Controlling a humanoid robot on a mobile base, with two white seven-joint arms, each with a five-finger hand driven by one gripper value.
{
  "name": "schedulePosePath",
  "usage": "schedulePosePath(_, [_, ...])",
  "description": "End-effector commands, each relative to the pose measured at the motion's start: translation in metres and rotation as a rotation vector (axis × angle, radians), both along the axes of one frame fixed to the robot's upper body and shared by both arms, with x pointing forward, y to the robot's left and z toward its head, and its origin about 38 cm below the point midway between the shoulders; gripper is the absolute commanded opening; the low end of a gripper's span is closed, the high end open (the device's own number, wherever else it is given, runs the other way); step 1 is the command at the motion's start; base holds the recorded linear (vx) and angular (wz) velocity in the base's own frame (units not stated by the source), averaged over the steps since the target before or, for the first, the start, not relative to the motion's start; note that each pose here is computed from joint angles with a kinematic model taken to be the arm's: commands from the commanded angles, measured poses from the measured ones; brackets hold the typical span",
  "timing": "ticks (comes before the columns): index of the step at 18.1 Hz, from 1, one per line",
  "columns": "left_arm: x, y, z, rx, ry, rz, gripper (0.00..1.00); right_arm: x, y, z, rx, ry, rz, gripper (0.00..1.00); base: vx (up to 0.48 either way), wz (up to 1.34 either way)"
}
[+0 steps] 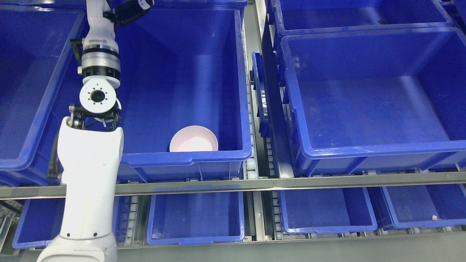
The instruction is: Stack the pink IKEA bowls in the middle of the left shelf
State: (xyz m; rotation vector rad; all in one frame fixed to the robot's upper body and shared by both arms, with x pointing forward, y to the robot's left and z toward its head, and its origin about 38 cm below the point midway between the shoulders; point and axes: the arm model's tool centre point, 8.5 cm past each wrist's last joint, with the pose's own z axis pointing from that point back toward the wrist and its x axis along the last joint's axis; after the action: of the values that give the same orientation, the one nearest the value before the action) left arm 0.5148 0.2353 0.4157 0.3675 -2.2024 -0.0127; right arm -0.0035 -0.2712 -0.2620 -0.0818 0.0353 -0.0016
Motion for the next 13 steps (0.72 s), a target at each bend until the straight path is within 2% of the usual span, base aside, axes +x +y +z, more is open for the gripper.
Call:
schedulePosePath(1, [-0.0293,0.0011,0.0050,-0.033,-0.062,-0.014,1.00,0.0106,-0.0113,0.0005,-0.017,-0.033,-0.008,1.00,0.000,0.00])
schedulePosePath(13, [-0.0282,0.0001,0.0029,-0.033,-0.027,-0.011,1.00,0.0106,-0.0113,0.0005,-0.017,-0.033,-0.008,1.00,-0.077,0.01])
